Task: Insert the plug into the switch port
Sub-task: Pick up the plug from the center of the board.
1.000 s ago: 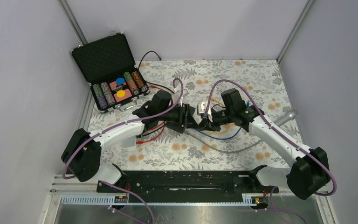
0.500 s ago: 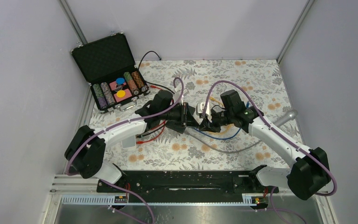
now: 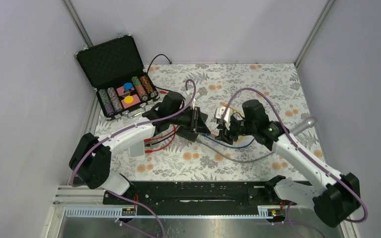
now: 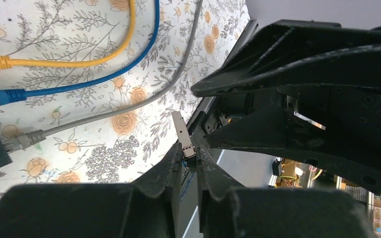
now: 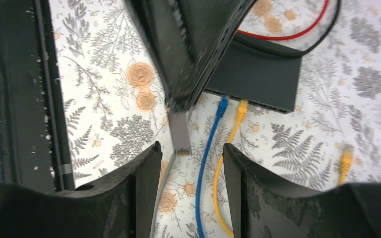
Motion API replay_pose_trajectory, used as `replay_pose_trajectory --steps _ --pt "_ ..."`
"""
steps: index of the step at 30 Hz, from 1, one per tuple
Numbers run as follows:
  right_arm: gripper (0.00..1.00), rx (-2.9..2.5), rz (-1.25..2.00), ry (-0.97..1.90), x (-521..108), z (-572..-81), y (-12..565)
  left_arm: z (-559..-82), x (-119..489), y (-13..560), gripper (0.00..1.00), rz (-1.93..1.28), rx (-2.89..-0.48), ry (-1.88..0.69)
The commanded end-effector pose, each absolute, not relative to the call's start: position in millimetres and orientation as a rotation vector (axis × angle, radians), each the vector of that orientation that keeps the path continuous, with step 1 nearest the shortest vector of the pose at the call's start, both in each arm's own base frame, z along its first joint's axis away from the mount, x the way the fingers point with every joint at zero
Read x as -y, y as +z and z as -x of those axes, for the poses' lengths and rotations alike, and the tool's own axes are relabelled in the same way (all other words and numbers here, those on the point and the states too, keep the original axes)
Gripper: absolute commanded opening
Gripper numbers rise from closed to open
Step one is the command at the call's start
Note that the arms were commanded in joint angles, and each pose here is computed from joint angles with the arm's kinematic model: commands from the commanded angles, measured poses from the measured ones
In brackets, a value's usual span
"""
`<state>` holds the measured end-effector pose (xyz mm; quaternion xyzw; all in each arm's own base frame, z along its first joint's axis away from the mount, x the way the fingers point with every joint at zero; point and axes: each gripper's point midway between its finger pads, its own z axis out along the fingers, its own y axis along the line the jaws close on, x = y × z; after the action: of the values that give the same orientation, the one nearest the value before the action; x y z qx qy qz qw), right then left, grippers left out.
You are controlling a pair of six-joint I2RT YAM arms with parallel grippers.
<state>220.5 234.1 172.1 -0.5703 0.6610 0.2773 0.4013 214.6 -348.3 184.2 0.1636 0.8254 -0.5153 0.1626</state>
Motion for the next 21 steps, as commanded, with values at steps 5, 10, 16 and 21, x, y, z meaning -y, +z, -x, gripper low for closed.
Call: replay_pose_trajectory --steps 5,10,16,21 --pt "0.53 -1.576 1.096 0.76 -241.8 -225.6 210.8 -233.2 318.6 197.1 0.0 -0.565 -2.263 -1.366" --pt "0.52 -1.716 0.807 0.944 -248.6 -226.8 224.5 -248.0 302.1 203.7 0.0 -0.529 -2.211 -1.361" --pt "0.54 -1.775 0.621 1.197 -252.6 -226.1 230.5 -264.1 293.5 217.5 0.0 -0.478 -2.141 -1.416" --pt "0.56 -1.501 0.842 0.9 -237.7 -236.0 212.3 -256.4 294.1 224.4 0.0 -0.437 -2.165 -1.548"
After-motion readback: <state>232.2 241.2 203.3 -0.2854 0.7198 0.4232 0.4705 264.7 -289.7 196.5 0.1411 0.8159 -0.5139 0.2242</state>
